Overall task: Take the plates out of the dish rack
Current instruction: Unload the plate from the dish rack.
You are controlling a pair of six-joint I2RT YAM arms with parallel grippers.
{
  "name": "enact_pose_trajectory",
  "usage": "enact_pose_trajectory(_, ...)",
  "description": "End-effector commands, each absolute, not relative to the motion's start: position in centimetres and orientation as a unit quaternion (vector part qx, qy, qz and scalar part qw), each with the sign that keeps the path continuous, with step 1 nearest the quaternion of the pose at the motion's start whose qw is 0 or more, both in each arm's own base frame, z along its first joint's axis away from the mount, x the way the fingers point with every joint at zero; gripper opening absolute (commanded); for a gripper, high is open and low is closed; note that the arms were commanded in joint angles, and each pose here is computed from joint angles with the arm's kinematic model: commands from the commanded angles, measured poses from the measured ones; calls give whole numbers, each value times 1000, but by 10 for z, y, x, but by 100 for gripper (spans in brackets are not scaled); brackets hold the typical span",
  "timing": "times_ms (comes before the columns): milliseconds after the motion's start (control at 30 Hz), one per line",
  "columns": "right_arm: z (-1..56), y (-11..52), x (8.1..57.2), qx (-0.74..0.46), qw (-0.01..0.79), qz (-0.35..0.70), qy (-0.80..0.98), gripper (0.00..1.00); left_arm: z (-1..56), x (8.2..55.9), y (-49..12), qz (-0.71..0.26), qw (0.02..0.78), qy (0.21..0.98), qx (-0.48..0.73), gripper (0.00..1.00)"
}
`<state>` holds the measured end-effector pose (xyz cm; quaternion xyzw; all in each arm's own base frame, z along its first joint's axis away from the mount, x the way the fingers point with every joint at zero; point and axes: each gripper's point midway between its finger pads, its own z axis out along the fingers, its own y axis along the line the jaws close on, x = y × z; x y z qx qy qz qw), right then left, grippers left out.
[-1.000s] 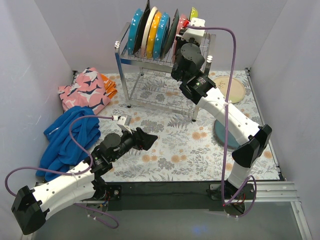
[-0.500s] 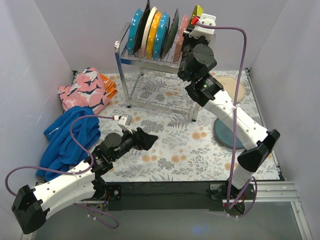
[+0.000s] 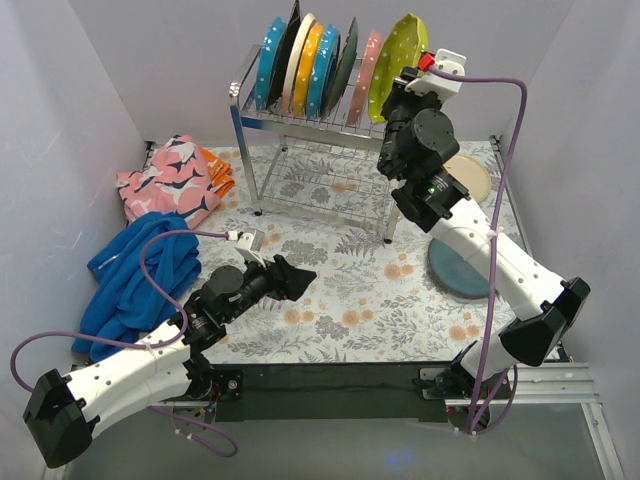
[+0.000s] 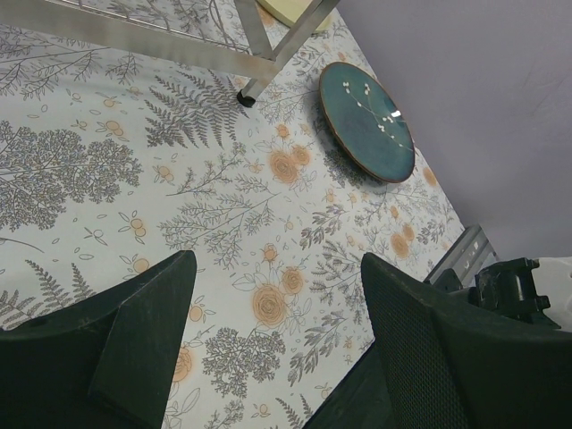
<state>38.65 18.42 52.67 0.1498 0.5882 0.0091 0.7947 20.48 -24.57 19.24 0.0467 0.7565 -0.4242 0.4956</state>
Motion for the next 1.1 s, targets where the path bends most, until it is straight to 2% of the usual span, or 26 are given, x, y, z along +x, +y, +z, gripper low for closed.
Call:
enact_pose_trajectory(0,563,158,365,206,816,73,535,1,195,203,-248,-431,498,751,52,73)
enact_pose_trajectory(1067,535,131,354,281,785,230,502,1,199,201,-256,-451,487,746,51,73)
